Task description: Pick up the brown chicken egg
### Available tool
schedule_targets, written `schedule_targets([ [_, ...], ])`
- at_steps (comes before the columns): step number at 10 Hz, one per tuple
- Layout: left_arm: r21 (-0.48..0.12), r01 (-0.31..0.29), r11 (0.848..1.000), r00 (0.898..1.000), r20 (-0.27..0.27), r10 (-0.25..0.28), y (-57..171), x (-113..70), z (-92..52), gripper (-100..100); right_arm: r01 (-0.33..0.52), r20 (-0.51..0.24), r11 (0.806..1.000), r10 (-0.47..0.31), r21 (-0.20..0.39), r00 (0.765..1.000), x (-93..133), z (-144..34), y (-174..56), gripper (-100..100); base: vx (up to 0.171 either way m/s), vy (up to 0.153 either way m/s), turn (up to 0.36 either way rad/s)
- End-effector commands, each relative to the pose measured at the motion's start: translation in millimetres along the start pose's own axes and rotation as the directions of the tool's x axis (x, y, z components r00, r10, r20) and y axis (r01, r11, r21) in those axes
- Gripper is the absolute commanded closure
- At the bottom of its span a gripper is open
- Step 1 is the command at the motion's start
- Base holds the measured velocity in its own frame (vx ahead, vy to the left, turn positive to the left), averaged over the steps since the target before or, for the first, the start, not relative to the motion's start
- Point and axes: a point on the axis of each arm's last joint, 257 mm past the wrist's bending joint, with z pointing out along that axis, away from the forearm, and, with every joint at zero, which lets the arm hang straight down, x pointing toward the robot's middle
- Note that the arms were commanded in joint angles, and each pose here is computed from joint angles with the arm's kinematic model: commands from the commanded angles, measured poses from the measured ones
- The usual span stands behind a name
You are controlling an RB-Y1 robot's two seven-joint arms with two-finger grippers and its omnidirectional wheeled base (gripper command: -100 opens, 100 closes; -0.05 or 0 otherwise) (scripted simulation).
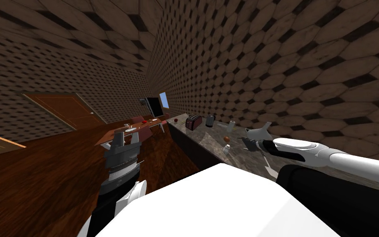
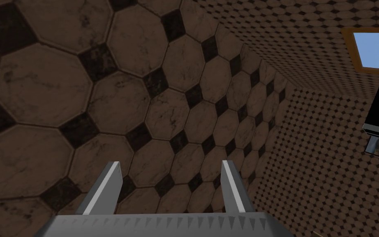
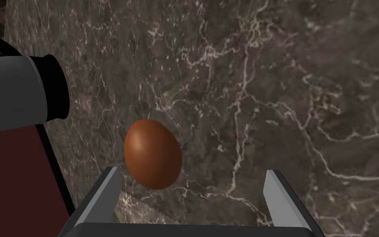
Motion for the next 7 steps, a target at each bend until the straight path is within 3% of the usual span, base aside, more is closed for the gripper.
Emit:
schedule_targets([
  [1, 0.0, 0.0, 1.0, 1.0, 0.0, 0.0, 0, 0.0, 0.0, 0, 0.086, -0.04, 0.994, -0.089, -0.067, 0.995, 24, -9.2, 22, -100, 0.209, 0.123, 0.211],
  [3, 0.0, 0.0, 1.0, 1.0, 0.0, 0.0, 0, 0.0, 0.0, 0, 0.165, -0.067, 0.975, -0.176, -0.152, 0.982, 49, -22.2, 45, -100, 0.223, 0.108, 0.218],
  [4, 0.0, 0.0, 1.0, 1.0, 0.0, 0.0, 0, 0.0, 0.0, 0, 0.165, -0.067, 0.975, -0.176, -0.152, 0.982, 49, -22.2, 45, -100, 0.127, 0.073, 0.028],
  [6, 0.0, 0.0, 1.0, 1.0, 0.0, 0.0, 0, 0.0, 0.0, 0, 0.213, -0.071, 0.95, -0.234, -0.227, 0.97, 65, -33.9, 69, -100, 0.104, 0.059, 0.1],
  [7, 0.0, 0.0, 1.0, 1.0, 0.0, 0.0, 0, 0.0, 0.0, 0, 0.233, -0.058, 0.93, -0.259, -0.283, 0.964, 69, -42.7, 93, -100, 0.152, 0.085, 0.168],
])
